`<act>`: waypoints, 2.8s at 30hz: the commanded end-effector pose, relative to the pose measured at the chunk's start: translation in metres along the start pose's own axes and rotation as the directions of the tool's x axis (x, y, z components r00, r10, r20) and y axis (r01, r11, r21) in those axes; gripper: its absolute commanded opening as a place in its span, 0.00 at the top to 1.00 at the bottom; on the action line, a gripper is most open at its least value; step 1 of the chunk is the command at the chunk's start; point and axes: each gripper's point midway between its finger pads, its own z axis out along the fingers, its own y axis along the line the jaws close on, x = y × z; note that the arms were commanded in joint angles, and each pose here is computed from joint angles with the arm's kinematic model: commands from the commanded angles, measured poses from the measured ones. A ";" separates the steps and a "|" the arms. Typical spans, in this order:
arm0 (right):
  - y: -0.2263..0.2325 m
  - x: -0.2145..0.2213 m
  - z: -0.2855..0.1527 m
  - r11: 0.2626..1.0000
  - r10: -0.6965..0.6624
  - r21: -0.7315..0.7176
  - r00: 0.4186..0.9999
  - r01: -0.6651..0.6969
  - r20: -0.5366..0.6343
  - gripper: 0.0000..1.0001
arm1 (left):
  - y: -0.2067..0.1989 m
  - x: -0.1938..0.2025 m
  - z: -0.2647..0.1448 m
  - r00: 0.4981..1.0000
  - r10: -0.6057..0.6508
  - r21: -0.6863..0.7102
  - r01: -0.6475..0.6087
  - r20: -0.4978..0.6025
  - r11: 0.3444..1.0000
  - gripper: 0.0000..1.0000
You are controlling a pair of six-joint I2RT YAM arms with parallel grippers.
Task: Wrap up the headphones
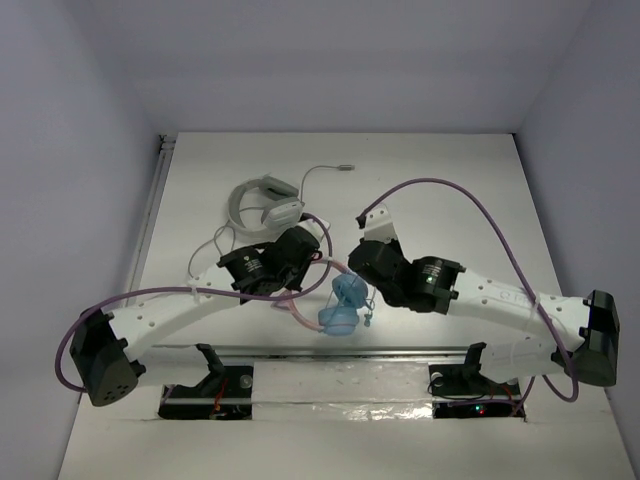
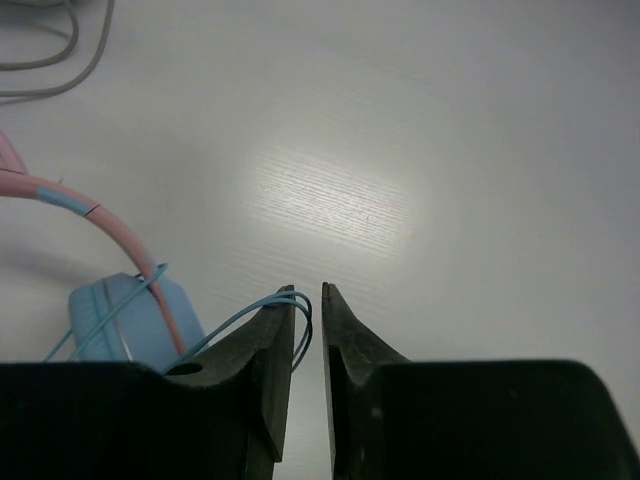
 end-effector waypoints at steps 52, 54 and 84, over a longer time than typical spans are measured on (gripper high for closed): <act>0.024 0.001 0.042 0.755 0.537 -0.443 0.843 -0.484 -0.005 0.91 | -0.007 -0.123 -0.086 0.907 -0.213 0.299 0.102 0.364 0.949 1.00; 0.024 -0.008 0.029 0.722 0.564 -0.499 0.826 -0.480 0.021 0.92 | -0.007 -0.126 -0.088 0.905 -0.213 0.302 0.100 0.369 0.948 1.00; 0.007 -0.058 0.022 0.735 0.584 -0.507 0.801 -0.450 0.136 0.55 | -0.061 -0.171 -0.149 0.835 -0.401 0.648 0.072 0.378 0.758 1.00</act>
